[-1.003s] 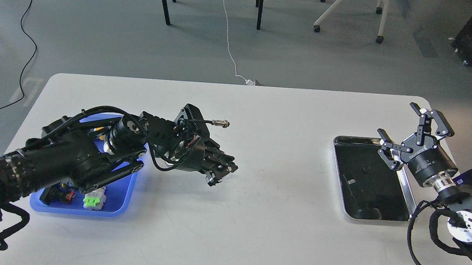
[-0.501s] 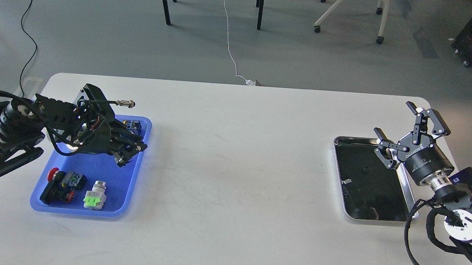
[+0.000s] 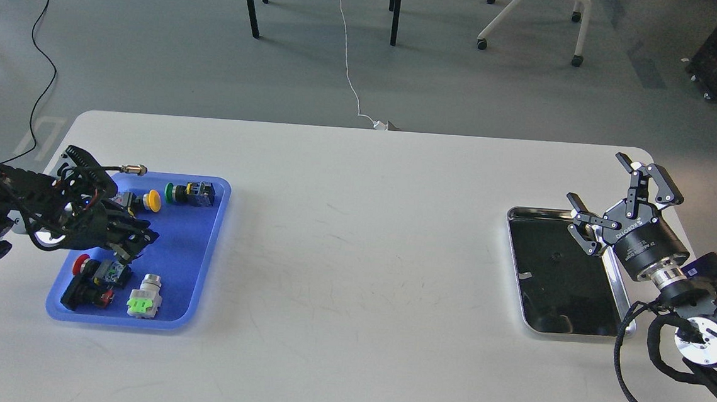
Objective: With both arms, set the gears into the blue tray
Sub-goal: 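Carry the part with the left gripper into the blue tray and release, then lift the left gripper away and move the right gripper over the metal tray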
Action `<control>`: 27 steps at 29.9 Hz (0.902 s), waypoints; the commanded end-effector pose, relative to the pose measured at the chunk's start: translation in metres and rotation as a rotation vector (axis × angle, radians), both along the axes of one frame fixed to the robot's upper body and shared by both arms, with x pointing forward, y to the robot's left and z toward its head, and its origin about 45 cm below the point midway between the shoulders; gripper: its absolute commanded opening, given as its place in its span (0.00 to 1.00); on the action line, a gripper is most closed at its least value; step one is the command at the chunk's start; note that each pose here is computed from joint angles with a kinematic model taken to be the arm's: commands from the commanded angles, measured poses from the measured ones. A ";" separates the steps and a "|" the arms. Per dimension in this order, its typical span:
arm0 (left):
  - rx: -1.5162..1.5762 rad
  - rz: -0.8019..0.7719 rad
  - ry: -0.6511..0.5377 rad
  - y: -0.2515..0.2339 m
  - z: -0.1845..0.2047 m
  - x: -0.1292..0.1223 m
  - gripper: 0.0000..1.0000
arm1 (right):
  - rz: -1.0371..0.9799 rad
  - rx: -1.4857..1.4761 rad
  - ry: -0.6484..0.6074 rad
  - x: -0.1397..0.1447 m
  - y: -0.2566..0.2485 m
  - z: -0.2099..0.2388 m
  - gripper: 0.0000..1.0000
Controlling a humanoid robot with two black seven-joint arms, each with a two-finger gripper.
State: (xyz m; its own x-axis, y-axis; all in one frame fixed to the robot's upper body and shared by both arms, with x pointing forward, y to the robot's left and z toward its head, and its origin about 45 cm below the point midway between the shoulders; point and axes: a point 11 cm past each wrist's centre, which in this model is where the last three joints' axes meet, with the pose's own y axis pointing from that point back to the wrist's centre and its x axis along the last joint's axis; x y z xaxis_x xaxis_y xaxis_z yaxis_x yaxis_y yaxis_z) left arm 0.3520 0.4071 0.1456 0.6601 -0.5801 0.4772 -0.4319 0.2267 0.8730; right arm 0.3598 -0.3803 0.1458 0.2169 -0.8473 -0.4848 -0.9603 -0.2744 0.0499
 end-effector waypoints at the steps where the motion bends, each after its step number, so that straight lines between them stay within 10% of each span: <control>1: 0.016 0.023 0.001 0.009 -0.001 0.001 0.15 | -0.001 0.001 -0.001 0.000 0.000 0.000 0.98; 11: 0.029 0.045 0.004 0.017 -0.003 0.000 0.23 | -0.001 0.001 -0.001 0.000 0.000 0.000 0.98; 16: 0.027 0.044 0.002 0.017 -0.002 0.000 0.79 | -0.001 0.001 -0.001 0.000 0.000 0.000 0.98; 27: -0.486 0.155 -0.130 -0.059 0.075 0.046 0.88 | -0.001 -0.003 -0.002 0.000 -0.001 0.001 0.98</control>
